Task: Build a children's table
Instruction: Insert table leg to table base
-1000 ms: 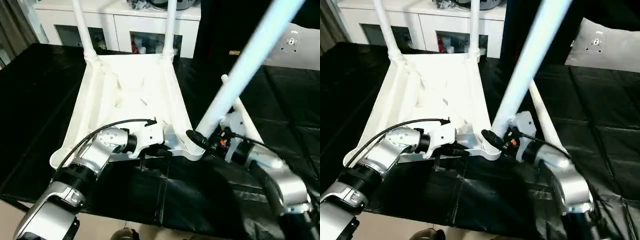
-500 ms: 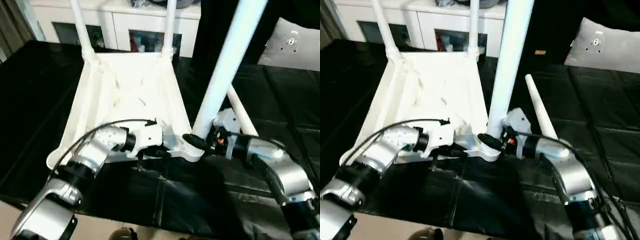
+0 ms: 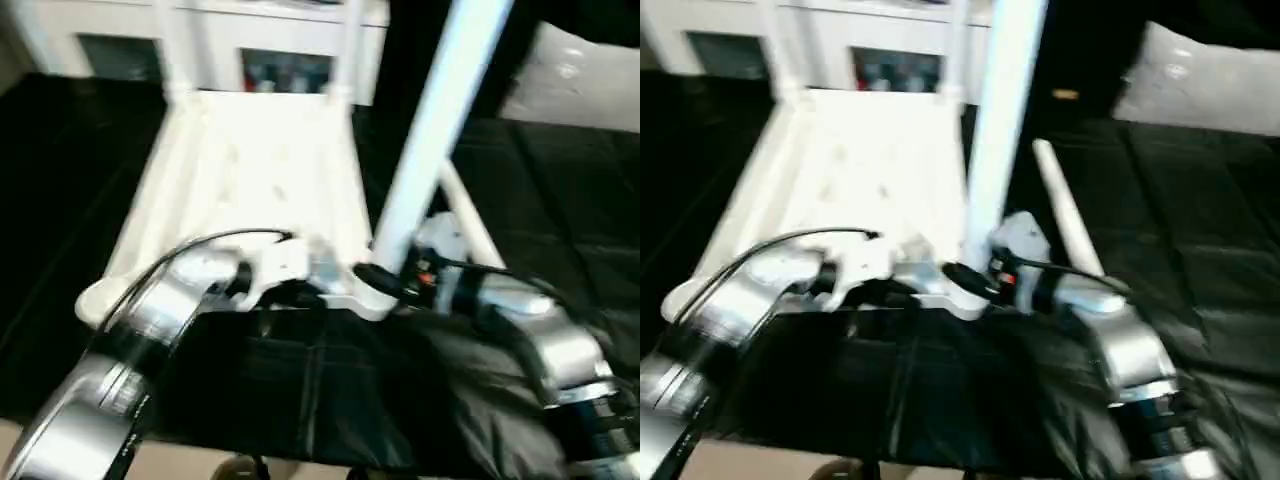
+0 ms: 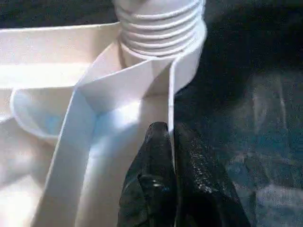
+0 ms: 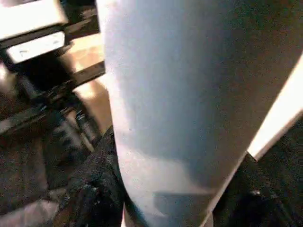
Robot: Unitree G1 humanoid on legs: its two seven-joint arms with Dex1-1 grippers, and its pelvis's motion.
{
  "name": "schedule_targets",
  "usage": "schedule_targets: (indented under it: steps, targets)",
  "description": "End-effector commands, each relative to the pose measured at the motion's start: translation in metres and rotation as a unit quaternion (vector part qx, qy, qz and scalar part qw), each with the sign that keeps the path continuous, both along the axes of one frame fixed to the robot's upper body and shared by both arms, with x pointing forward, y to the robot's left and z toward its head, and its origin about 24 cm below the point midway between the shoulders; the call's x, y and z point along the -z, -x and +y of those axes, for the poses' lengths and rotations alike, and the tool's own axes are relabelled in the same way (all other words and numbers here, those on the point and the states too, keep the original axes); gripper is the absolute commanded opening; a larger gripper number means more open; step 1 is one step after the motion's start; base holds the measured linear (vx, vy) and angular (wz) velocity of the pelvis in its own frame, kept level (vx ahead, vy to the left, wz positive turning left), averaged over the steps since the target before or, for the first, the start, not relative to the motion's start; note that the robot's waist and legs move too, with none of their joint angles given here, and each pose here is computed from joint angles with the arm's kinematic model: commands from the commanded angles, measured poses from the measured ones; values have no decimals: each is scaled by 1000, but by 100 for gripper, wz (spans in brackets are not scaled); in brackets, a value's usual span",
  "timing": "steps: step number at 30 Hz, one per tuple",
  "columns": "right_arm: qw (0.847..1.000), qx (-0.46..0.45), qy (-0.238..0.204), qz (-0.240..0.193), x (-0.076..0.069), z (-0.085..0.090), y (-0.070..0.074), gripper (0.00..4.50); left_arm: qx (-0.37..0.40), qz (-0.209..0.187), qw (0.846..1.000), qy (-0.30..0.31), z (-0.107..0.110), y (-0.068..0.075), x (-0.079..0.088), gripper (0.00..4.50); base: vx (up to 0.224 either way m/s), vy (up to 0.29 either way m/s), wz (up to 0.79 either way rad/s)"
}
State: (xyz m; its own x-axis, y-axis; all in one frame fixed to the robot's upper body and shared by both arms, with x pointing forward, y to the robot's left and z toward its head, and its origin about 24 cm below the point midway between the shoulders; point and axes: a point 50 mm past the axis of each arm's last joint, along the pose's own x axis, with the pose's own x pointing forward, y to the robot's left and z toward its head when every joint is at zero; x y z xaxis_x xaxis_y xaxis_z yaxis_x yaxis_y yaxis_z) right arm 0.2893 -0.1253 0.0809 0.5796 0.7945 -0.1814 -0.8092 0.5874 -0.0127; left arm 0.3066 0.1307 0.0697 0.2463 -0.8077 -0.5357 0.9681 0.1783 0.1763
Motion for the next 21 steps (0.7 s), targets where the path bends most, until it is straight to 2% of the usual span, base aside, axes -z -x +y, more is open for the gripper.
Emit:
schedule_targets:
  steps: [1, 3, 4, 7, 8, 10, 15, 18, 21]
  targets:
    - [981, 108, 94, 129, 59, -28, 4, 191, -30, 16, 999, 6, -6, 10, 5, 0, 0, 0, 0]
    - [978, 140, 90, 122, 57, -30, -4, 191, -47, 19, 999, 17, -18, 18, 4, 0, -9, 13, -12]
    - [976, 162, 83, 120, 55, -30, -11, 191, -54, 15, 998, 23, -32, 23, 1, 0, -17, 32, -24]
    - [974, 174, 82, 118, 54, -29, -16, 191, -58, 14, 998, 31, -44, 25, -2, 0, -6, 11, -8]
    - [973, 182, 84, 113, 53, -28, -20, 191, -57, 11, 998, 31, -56, 27, -5, 0, 0, 0, 0]
    - [974, 181, 76, 113, 51, -25, -22, 191, -57, 5, 998, 15, -63, 28, -7, 0, 0, 0, 0]
    - [976, 172, 62, 121, 51, -18, -23, 191, -80, 10, 997, -21, -62, 28, -4, 0, 0, 0, 0]
    - [976, 173, 57, 121, 52, -17, -23, 191, -98, 10, 994, -53, -51, 27, 2, 0, 0, 0, 0]
    - [976, 174, 57, 118, 52, -17, -24, 191, -111, 8, 992, -58, -46, 24, 2, 0, 0, 0, 0]
